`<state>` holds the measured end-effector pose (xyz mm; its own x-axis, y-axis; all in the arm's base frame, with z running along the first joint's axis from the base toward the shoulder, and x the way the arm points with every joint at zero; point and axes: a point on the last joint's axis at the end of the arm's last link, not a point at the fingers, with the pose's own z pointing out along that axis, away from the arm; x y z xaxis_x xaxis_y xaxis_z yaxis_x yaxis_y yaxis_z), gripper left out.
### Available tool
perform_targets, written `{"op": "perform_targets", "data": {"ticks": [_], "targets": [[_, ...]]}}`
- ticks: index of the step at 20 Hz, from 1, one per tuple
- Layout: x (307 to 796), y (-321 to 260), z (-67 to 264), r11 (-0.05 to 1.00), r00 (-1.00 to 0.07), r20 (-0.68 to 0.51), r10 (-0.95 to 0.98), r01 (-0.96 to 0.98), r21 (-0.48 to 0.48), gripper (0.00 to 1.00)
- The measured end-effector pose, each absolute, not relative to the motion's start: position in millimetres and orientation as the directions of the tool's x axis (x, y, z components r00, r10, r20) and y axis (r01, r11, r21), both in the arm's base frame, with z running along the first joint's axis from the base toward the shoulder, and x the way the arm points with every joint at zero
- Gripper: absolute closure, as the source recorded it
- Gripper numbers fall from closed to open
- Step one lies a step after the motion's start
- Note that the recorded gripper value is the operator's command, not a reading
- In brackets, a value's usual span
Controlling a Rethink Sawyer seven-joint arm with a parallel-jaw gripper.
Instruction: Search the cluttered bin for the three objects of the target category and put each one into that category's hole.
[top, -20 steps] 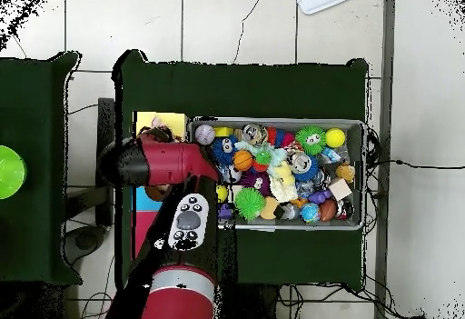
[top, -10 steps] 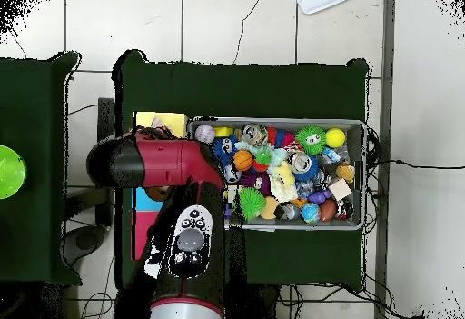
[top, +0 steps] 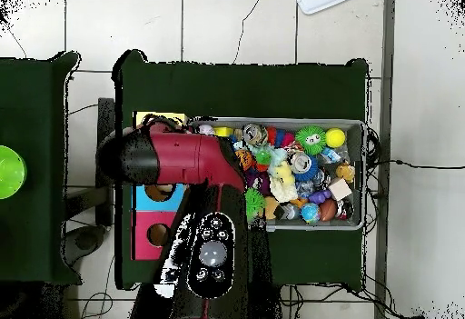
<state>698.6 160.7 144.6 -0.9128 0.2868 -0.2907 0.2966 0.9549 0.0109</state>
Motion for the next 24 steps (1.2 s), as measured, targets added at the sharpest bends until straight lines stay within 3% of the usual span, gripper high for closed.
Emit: {"op": "perform_targets", "data": {"ticks": [13,24], "targets": [[691,164,185,0.959,-0.924,-0.267,0.274,0.284,0.001,1.00],[682,182,188,0.962,-0.932,-0.248,0.266,0.272,0.007,1.00]]}}
